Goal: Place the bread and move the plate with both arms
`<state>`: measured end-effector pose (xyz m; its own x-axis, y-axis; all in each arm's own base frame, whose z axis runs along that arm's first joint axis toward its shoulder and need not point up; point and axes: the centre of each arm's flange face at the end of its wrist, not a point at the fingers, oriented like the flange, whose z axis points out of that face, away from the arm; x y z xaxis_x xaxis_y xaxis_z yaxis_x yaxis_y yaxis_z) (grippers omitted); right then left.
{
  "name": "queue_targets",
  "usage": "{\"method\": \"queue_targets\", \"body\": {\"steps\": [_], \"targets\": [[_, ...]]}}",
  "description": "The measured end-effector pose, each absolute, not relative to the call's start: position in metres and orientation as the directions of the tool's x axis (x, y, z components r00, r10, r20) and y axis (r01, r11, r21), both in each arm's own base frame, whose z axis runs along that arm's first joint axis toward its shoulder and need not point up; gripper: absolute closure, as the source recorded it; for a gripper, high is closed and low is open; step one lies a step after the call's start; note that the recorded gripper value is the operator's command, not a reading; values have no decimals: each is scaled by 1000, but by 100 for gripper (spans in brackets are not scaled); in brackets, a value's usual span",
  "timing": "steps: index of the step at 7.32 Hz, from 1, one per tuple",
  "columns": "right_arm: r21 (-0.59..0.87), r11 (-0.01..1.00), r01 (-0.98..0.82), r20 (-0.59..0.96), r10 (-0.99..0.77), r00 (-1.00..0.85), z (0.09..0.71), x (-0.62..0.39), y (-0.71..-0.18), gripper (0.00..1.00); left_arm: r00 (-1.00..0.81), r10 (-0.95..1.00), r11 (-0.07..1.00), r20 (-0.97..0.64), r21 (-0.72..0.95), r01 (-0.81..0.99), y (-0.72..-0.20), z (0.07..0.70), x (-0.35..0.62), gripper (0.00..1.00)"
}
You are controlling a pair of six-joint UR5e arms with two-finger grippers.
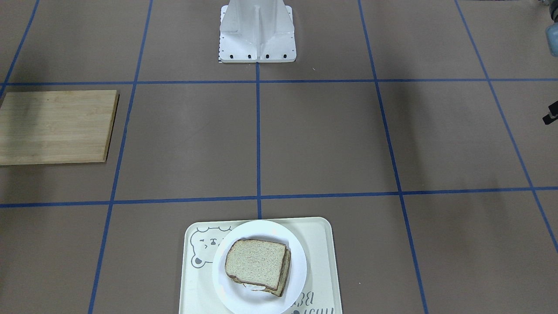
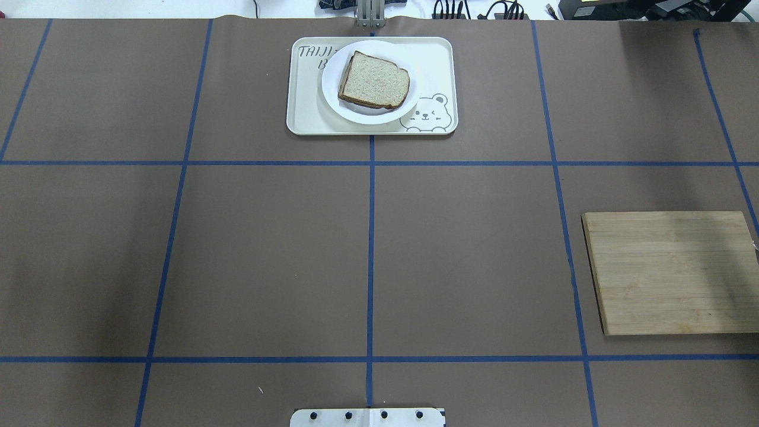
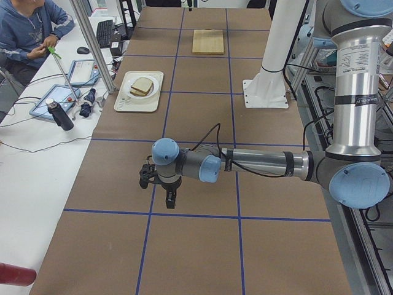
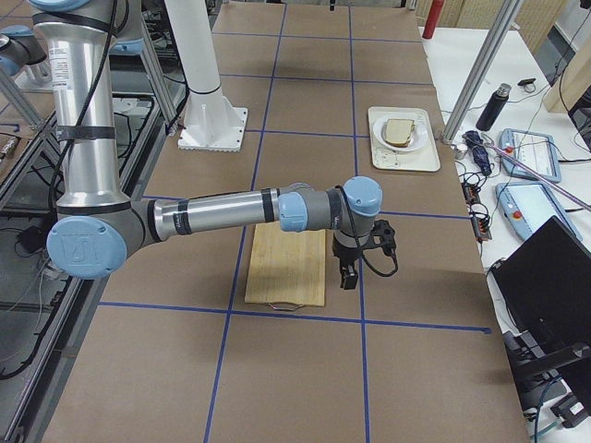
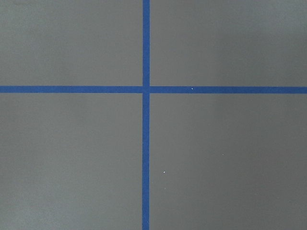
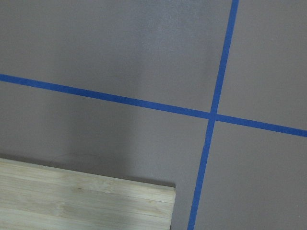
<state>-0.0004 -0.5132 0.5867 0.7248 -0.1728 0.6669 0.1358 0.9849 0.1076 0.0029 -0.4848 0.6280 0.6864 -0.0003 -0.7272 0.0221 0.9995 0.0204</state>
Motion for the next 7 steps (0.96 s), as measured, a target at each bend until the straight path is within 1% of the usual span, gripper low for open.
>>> {"method": "queue_targets", "body": {"steps": [7], "targets": [[111, 984, 138, 665, -176, 725, 586, -1, -514, 0, 682, 6, 999, -731, 28, 21, -485, 624, 3, 2]]}}
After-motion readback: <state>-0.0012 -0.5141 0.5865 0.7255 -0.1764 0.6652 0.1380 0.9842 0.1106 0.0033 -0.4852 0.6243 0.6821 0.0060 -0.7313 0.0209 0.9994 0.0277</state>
